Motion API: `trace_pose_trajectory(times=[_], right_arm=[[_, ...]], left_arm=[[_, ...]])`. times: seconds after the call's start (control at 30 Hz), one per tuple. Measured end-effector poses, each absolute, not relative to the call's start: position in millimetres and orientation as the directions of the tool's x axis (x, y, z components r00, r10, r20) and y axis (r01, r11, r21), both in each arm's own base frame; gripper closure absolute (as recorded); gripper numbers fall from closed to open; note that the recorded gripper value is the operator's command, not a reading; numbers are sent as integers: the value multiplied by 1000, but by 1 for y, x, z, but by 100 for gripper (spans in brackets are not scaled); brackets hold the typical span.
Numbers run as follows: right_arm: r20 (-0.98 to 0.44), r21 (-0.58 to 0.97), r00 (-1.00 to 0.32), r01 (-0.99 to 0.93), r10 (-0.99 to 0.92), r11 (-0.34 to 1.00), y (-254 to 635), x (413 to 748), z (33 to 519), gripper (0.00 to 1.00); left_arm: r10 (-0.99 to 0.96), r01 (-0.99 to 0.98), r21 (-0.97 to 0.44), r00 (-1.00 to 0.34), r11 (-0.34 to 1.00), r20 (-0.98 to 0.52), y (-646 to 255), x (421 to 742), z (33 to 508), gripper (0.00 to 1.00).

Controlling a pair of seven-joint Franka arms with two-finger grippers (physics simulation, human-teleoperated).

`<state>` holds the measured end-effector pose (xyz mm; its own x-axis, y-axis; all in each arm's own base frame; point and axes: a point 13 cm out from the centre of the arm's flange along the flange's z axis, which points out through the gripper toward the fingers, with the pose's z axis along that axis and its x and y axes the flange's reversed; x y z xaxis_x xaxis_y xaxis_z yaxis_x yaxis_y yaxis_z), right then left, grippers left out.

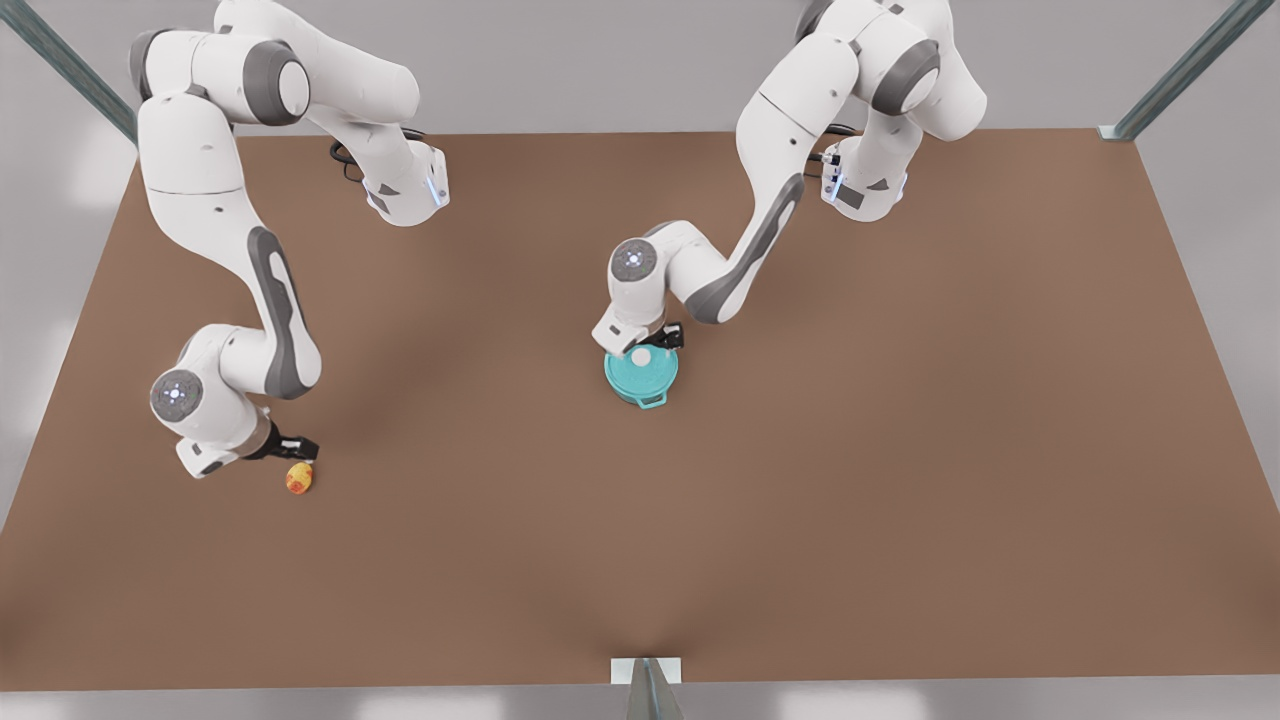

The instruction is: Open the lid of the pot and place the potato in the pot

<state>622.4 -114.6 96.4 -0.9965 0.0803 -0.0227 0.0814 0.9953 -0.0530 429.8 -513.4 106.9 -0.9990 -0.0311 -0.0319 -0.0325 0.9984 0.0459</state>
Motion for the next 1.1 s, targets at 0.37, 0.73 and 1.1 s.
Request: trace_pose_trajectory(times=[0.37, 0.73, 1.1], right_arm=[[-108, -65, -990, 95, 88, 993, -131, 653, 80, 0], [-98, -61, -993, 71, 65, 996, -115, 663, 49, 0], [-85, -62, -994, 79, 73, 995, -121, 655, 38, 28]], left_arm=[[-115, -116, 13, -992, 993, -45, -519, 434, 101, 45], [-194, -196, 22, -980, 980, -50, -503, 465, 124, 72], [-341, -338, 102, -940, 936, 13, -282, 614, 55, 0]])
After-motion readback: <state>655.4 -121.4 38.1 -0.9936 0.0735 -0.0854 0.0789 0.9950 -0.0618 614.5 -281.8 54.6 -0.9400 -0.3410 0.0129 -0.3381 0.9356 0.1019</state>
